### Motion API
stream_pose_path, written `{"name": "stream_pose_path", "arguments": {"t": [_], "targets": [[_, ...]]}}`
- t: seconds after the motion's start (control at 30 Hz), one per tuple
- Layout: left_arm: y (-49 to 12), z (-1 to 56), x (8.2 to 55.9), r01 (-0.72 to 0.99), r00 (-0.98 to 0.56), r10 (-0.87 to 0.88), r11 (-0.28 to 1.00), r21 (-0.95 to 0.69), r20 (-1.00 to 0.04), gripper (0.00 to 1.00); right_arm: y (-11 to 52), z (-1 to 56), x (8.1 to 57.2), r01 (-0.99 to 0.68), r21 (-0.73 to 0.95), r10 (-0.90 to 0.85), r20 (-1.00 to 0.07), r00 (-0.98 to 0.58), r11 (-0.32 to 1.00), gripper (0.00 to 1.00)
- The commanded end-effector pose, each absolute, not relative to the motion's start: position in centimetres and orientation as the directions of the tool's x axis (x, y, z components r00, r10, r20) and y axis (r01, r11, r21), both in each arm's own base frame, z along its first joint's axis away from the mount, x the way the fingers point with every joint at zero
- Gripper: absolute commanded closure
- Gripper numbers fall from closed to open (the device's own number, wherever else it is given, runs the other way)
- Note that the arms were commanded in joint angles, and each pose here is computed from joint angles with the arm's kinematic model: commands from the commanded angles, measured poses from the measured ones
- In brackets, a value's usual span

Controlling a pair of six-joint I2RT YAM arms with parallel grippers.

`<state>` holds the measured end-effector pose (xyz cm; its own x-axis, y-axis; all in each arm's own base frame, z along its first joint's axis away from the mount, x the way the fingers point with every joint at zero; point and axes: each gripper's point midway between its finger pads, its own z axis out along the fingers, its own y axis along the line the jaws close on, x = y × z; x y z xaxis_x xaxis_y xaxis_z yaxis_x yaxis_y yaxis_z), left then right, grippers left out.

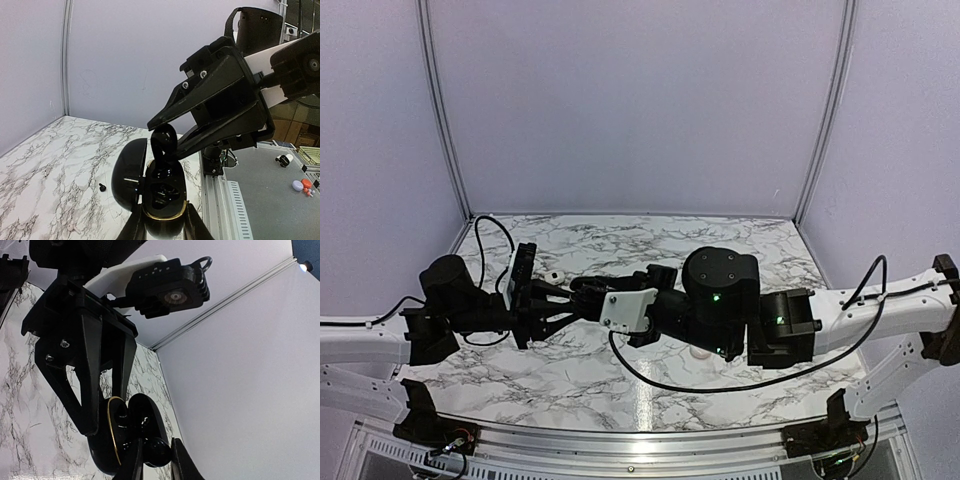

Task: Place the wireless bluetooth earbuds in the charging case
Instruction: Insert the right earbud into the right side groove of the charging case.

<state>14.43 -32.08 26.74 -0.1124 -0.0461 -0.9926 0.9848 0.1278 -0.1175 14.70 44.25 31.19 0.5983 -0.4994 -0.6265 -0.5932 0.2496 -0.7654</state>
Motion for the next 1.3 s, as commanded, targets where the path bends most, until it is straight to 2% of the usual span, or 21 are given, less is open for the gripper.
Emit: {"name": "stream_pose_path", "arguments": {"t": [0.0, 0.23, 0.53, 0.93, 1.07, 1.27], "targets": [[-31.7, 29.8, 14.2, 0.99, -0.05, -0.124, 0.128, -0.066, -0.991, 1.0, 44.2, 30.0, 14.4, -0.61, -0.761, -0.514, -0.623, 0.59, 0.221, 0.88], [-31.7, 29.9, 14.2, 0.989, -0.049, -0.126, 0.131, -0.065, -0.991, 1.0, 44.1, 30.0, 14.3, -0.617, -0.756, -0.51, -0.628, 0.588, 0.22, 0.85], [-31.4, 29.9, 14.5, 0.986, -0.048, -0.131, 0.153, -0.068, -0.99, 1.0, 43.9, 30.4, 14.2, -0.623, -0.748, -0.501, -0.64, 0.583, 0.231, 0.89], [-31.5, 30.1, 14.5, 0.987, -0.045, -0.133, 0.15, -0.065, -0.99, 1.0, 44.5, 29.5, 13.0, -0.655, -0.741, -0.484, -0.632, 0.605, 0.149, 0.86], [-31.3, 30.2, 14.4, 0.986, -0.038, -0.137, 0.153, -0.059, -0.99, 1.0, 44.5, 29.7, 13.4, -0.648, -0.741, -0.494, -0.635, 0.593, 0.175, 0.85], [-31.3, 30.2, 14.5, 0.985, -0.032, -0.135, 0.162, -0.054, -0.99, 1.0, 43.8, 30.2, 14.9, -0.596, -0.765, -0.535, -0.618, 0.576, 0.242, 0.9]]}}
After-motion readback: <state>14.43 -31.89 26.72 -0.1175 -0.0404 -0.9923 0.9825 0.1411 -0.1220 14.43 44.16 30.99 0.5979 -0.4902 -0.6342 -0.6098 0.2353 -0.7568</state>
